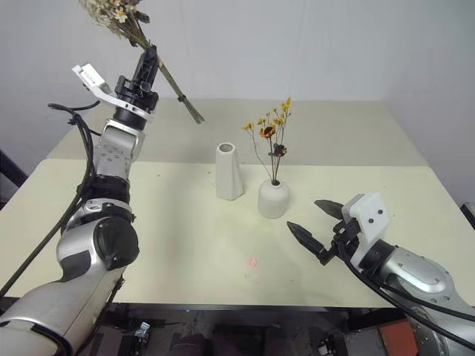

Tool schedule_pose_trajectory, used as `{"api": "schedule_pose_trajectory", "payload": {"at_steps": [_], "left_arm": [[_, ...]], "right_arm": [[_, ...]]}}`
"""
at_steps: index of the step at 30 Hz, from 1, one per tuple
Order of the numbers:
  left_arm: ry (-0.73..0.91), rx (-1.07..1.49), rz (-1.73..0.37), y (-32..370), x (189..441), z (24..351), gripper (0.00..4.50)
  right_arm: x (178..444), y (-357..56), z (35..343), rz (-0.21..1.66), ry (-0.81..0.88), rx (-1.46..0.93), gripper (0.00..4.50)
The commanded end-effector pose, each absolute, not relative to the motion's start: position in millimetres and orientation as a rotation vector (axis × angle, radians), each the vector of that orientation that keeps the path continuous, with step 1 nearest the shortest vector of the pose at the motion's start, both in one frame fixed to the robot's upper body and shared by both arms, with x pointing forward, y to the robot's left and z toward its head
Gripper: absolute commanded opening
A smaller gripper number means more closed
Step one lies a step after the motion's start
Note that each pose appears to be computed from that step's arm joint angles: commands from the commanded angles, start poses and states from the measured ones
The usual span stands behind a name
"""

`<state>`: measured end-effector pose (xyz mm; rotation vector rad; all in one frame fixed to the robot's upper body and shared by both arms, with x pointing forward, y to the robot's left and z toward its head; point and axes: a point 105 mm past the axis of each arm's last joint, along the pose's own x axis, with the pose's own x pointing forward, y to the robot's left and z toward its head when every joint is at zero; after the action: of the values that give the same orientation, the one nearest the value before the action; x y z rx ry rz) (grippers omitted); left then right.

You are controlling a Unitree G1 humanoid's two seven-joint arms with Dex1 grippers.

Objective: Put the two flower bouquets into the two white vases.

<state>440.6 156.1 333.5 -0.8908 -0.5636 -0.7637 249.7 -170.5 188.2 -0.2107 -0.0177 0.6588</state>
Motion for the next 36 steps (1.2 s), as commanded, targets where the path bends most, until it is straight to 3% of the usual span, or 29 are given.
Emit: {"api": "schedule_pose_trajectory", "payload": {"at_steps": [1,18,36], "left_arm": [[-0.613,-0.852,-0.807,148,436,350,0.08],[-0.535,-0.873,-0.794,119,449,318,0.08],[-0.518,-0.802,-0.764,106,454,308,0.08]], "right_arm": [[245,-169,201,0.647,-0.084,-0.234,4.49],[242,-175,205,0.606,-0.080,-0.262,4.49],[241,-184,207,0.540,-0.101,-0.262,4.49]]}}
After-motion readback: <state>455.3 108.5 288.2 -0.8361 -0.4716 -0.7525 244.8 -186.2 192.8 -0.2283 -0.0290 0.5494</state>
